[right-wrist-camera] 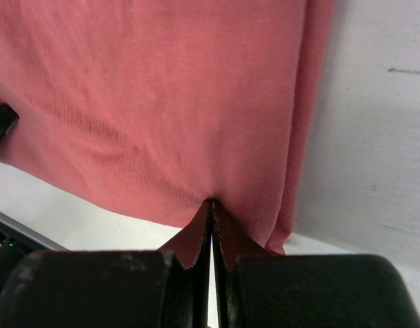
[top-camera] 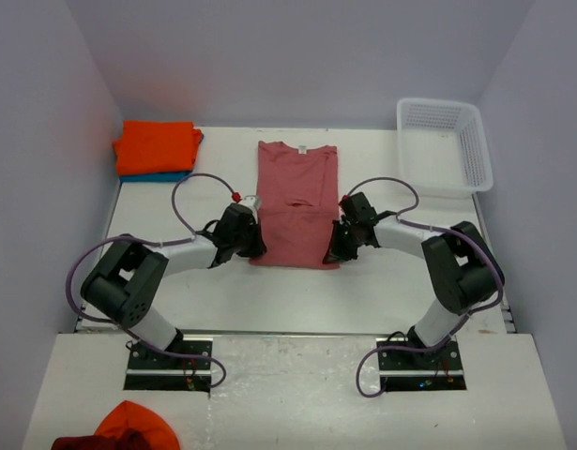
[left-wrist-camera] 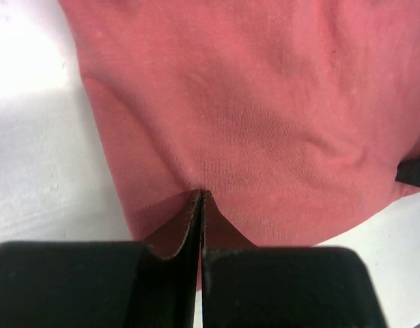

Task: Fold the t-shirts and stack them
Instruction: Grab one side of the 2/3 rectangular tshirt with both arms

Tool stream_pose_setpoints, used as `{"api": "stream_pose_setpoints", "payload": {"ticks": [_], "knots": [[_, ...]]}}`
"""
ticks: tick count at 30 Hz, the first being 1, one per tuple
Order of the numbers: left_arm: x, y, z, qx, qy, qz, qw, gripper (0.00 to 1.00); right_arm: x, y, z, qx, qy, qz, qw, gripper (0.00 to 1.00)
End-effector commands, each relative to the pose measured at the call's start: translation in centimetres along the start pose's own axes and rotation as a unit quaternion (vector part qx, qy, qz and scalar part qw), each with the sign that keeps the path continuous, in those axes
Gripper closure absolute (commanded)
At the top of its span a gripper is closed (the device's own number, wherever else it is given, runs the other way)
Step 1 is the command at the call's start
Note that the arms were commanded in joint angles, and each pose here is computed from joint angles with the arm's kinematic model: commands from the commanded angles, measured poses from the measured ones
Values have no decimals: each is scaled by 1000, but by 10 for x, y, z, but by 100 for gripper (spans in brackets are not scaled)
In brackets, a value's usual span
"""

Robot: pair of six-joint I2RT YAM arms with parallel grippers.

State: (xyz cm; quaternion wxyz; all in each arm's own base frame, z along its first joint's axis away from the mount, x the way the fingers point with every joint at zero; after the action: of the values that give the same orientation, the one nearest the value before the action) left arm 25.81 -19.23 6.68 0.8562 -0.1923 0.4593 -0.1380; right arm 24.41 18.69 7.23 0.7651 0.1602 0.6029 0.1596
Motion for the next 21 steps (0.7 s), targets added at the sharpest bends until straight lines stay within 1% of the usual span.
{"api": "stream_pose_setpoints", "payload": {"ticks": [1, 6, 16, 21], "knots": [[-17, 22, -37, -11, 55, 47, 997, 100, 9, -16, -27, 20, 19, -60, 998, 100], [-33, 32, -51, -20, 53, 57, 997, 100, 6, -15, -43, 25, 21, -62, 998, 100], [-59, 39, -64, -27, 39, 49, 998, 100, 0, -10, -82, 25, 19, -67, 997, 100], [-66, 41, -71, -22, 38, 39, 998, 100, -3, -8, -88, 12, 7, -53, 999, 100]]}}
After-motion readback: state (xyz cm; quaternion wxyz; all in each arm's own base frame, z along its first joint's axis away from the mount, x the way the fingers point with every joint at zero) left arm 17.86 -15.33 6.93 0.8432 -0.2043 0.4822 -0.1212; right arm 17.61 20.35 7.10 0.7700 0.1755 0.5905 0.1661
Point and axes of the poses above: each gripper's point midway between its finger pads, its own x axis out along the fingers, its own y axis along the line the jaws close on, z = x × y, the point moved 7 cm from there along -x, back along the fingers, and after that the axes turned 8 degrees about -x, right-handed, at the moved point
